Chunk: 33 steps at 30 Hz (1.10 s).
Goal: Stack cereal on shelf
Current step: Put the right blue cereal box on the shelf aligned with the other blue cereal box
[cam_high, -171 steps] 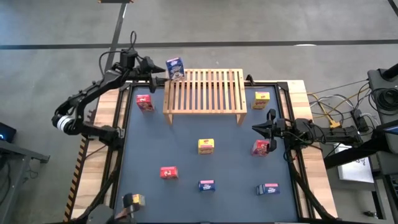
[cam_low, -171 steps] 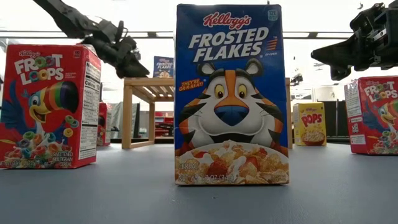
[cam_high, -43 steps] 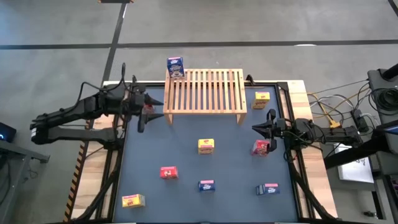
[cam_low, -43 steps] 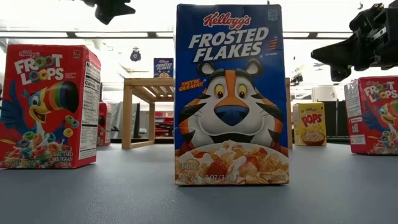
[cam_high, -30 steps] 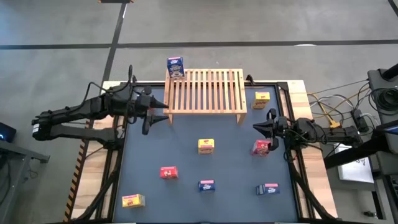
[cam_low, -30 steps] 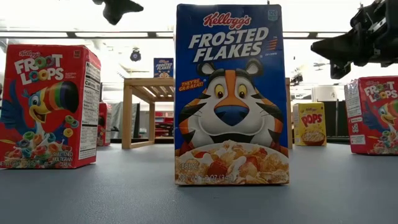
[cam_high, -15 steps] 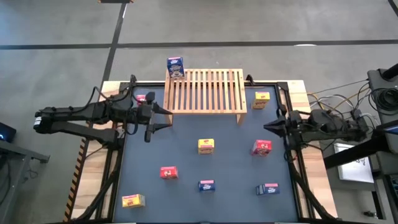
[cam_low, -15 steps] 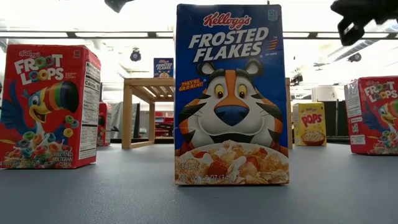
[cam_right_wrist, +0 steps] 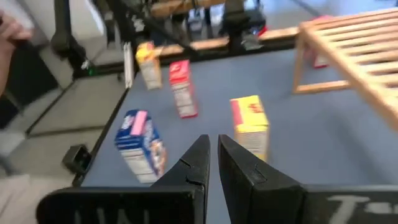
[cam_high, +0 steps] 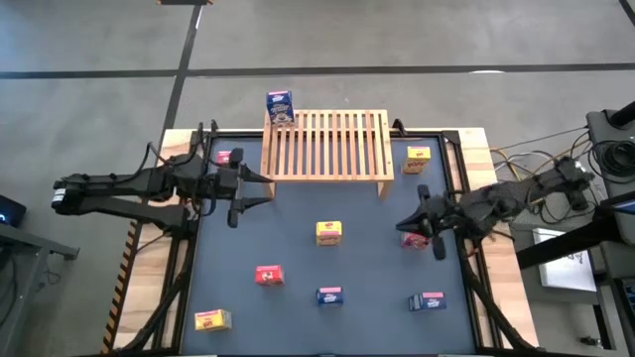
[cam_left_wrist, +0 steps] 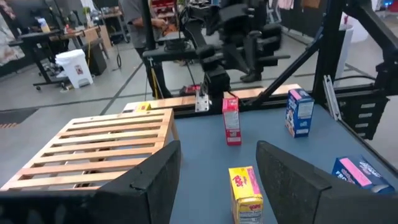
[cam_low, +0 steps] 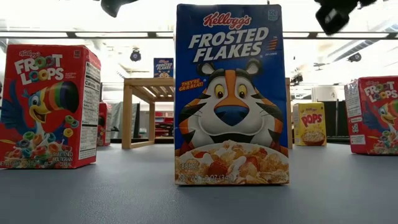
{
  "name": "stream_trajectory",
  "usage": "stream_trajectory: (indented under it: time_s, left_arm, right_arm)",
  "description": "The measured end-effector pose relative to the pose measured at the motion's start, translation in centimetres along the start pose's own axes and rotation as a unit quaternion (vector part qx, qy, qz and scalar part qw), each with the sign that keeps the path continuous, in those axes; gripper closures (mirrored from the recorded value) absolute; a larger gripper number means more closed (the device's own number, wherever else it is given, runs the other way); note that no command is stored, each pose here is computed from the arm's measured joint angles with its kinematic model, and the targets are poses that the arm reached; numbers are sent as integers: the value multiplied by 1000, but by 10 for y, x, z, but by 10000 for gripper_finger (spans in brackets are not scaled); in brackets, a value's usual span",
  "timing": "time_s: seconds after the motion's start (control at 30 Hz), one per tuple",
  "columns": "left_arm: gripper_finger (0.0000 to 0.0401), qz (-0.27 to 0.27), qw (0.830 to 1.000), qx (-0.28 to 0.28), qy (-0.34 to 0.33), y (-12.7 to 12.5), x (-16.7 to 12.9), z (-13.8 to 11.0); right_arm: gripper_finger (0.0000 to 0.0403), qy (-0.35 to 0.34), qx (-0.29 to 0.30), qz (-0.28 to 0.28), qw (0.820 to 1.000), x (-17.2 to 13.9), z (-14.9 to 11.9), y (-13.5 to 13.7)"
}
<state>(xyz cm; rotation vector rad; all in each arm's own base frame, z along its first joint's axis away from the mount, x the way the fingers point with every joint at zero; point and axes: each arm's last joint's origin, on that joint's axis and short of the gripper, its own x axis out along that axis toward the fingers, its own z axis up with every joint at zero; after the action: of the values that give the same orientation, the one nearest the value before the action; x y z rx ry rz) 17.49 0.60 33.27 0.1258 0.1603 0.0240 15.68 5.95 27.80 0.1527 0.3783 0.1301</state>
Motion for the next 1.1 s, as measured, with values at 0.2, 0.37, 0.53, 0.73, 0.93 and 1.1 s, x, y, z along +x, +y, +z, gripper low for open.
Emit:
stream_trajectory:
  time_s: [0.2,0.37,0.53,0.73,0.93,1.1]
  left_arm:
    - [207,5,1000,2,-14,0,-5,-3]
    - [207,9,1000,2,-12,0,-4,-5]
    - [207,8,1000,13,-5,0,0,-7]
    - [207,8,1000,15,2,-1,8,-9]
    - [207,6,1000,3,18,-1,18,-13]
    - [207,5,1000,-3,26,-1,21,-15]
  right_arm:
    - [380,53,-93,14,994,14,16,52]
    - [380,165,-89,-41,981,20,-2,79]
    - [379,198,-68,-29,977,19,0,111]
    - [351,173,-84,-29,981,20,19,139]
    - [289,173,-97,-74,977,18,19,148]
    - [248,222,-27,-85,971,10,15,141]
